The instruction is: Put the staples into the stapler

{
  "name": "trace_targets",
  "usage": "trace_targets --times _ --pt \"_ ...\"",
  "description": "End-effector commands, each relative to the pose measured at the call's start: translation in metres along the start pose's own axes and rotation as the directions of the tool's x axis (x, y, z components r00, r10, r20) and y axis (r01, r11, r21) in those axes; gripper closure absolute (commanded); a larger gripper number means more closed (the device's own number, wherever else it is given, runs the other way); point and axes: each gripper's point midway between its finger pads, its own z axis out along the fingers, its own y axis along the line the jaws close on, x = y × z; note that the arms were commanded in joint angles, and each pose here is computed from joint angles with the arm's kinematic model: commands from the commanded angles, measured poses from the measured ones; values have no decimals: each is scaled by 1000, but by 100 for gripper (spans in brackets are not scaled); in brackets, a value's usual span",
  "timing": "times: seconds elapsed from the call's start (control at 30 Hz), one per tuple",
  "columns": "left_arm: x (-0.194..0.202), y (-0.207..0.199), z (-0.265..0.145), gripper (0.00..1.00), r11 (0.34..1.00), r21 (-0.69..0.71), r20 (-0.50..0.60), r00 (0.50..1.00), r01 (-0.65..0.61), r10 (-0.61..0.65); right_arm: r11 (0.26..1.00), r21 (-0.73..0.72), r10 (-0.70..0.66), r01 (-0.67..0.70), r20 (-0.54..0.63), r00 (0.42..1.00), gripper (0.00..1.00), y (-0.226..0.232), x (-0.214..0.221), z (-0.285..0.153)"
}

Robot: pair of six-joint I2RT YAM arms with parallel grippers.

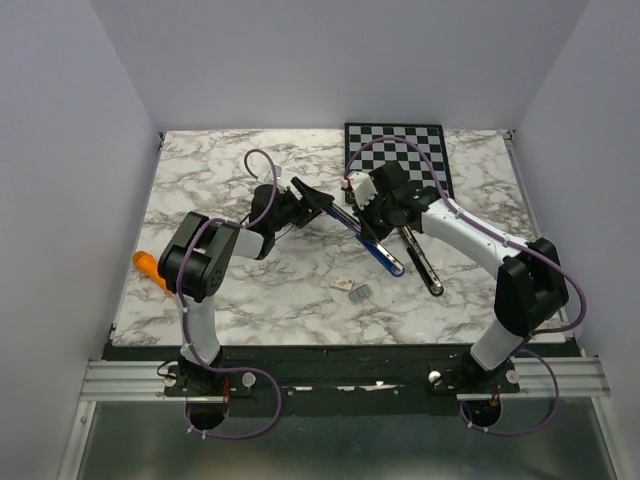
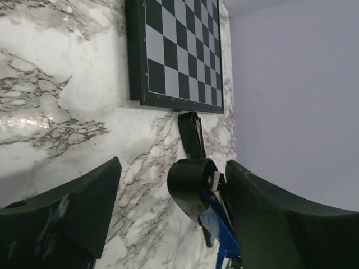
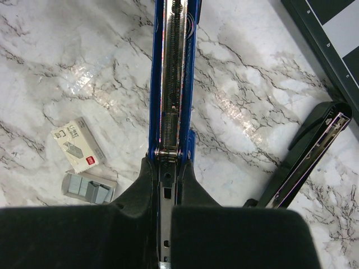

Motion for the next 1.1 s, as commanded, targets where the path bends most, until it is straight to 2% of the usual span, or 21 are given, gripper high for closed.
trace_targets --times 0.0,0.23,0.3,0.43,0.63,0.77,0.87,0.97,1.07 --pt "-2 -20 2 20 991 123 11 998 62 -63 999 -4 -35 35 93 995 99 3 -21 -10" --pt "-1 -31 -3 41 979 192 12 997 67 -71 999 -14 -36 38 88 995 99 4 -20 -6" --pt "-1 -32 -6 51 976 208 20 997 65 -71 999 -16 -35 36 87 996 99 4 -20 -5" --pt "-5 -33 -11 58 972 227 42 997 58 -69 999 -8 -35 36 71 997 99 1 -16 1" --pt "-7 -23 -16 77 977 212 59 997 28 -41 999 -8 -49 49 27 998 99 -3 -10 19" --pt "-4 -14 -16 95 984 175 55 998 -29 19 999 1 -54 54 7 999 97 -9 -12 31" --pt "-3 -7 -16 100 987 135 53 995 -87 81 998 -5 -61 61 -25 998 94 -10 -7 44" --pt "-3 5 -17 100 987 58 44 988 -149 146 998 -11 -63 63 -54 997 89 -11 -6 56" --pt "-8 10 -22 100 978 -3 52 976 -211 210 998 -12 -60 60 -62 996 76 -12 -8 64"
